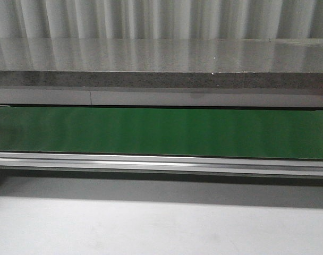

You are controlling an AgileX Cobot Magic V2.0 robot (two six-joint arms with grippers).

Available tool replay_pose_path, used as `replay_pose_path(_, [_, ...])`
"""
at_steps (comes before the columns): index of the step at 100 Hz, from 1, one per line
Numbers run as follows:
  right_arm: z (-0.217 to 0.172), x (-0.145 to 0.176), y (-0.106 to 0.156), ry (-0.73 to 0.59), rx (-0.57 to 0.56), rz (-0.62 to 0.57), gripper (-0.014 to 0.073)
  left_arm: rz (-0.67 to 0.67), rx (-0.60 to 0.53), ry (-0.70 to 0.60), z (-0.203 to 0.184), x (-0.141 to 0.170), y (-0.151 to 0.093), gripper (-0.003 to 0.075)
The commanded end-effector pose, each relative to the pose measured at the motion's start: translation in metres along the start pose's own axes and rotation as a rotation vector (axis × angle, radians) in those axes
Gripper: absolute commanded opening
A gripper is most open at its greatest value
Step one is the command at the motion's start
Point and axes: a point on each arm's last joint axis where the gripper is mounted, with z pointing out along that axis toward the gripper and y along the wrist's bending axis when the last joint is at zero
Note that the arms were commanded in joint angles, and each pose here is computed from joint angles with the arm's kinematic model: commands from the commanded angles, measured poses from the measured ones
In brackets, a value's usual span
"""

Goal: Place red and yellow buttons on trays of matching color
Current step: 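Lower the red button onto the belt and open the left gripper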

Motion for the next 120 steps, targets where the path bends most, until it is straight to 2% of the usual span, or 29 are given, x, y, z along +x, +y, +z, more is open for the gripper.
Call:
replay_pose_path(1, [-0.003,-0.012,-0.001,-0.080,0.011,-0.005,-0.0066,0.005,0.003,-0.066,-0.018,-0.002,-0.002,0.0169])
replay_pose_path(7, [-0.003,-0.012,-0.001,-0.080,0.011,-0.005,-0.0066,0.013,0.013,-0.073,-0.018,-0.003,-0.003,0.0237])
replay_pose_path(22, [-0.003,-0.012,-0.001,-0.080,0.011,-0.005,-0.0066,0.004,0.060,-0.104,-0.019,-0.005,-0.007,0.0528])
replay_pose_path(29, [-0.003,-0.012,-0.001,-0.080,0.011,-0.005,-0.0066,-0.007,0.083,-0.135,-0.022,-0.007,-0.009,0.0586])
replay_pose_path(49, [-0.003,-0.012,-0.001,-0.080,0.011,-0.005,-0.0066,-0.033,0.139,-0.243,-0.042,-0.009,-0.012,0.0585])
replay_pose_path(65, [-0.003,-0.012,-0.001,-0.080,0.011,-0.005,-0.0066,-0.069,0.110,-0.288,-0.059,-0.009,0.006,0.0585])
replay_pose_path(77, [-0.003,-0.012,-0.001,-0.080,0.011,-0.005,-0.0066,-0.132,0.085,-0.221,-0.057,-0.003,0.030,0.0585])
replay_pose_path(98, [-0.003,-0.012,-0.001,-0.080,0.011,-0.005,-0.0066,-0.233,-0.004,-0.073,-0.029,0.004,0.079,0.0585])
replay_pose_path(120, [-0.003,-0.012,-0.001,-0.080,0.011,-0.005,-0.0066,-0.278,-0.026,0.092,0.019,0.003,0.102,0.0585])
